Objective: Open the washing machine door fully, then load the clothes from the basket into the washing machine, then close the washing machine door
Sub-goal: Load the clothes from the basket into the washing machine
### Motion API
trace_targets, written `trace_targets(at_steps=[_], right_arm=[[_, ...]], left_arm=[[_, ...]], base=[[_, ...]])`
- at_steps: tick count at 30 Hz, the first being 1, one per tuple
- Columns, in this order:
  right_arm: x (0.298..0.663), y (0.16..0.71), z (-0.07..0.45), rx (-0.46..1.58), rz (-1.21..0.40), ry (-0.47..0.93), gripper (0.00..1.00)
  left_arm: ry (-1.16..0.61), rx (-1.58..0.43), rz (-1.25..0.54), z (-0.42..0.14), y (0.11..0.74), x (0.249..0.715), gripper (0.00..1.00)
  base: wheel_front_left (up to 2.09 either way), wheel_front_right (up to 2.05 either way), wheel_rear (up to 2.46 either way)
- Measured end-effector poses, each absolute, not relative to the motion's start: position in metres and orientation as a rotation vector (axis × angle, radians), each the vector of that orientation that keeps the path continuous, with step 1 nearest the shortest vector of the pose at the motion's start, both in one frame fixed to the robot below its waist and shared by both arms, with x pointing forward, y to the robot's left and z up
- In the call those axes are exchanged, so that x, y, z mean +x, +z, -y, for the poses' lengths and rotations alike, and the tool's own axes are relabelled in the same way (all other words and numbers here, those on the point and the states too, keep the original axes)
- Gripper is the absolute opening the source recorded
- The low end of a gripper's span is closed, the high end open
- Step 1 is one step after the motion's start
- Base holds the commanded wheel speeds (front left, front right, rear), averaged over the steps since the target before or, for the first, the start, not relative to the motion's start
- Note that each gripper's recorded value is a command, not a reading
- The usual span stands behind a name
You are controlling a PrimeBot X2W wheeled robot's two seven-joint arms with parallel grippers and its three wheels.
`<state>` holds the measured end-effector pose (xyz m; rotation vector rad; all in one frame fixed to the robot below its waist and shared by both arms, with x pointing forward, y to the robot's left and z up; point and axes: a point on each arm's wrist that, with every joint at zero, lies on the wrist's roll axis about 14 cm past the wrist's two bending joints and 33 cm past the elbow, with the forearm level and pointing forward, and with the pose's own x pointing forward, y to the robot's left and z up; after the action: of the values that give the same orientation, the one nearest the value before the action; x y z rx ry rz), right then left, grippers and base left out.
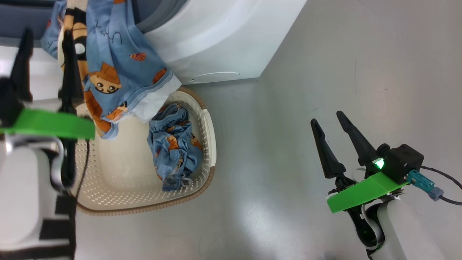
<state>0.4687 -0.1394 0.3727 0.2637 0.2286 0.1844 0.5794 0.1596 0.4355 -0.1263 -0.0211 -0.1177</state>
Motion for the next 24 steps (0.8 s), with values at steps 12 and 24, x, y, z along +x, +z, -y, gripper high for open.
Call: trace_targets(at_steps=[12,24], right_arm=[[0.469,0.375,0.135,0.266,-0.224,0.198,1.0],[0.466,0.378,0.133,0.26,-0.223,0.211,1.0]], left_arm=[[-0.053,-0.169,-0.056,-0.169,0.409,0.518,1.0],[0.046,-0.173,-0.192,-0.187,0.374,0.463,1.0]], base=[[0.0,0.0,0.0],[0.0,0.0,0.0]])
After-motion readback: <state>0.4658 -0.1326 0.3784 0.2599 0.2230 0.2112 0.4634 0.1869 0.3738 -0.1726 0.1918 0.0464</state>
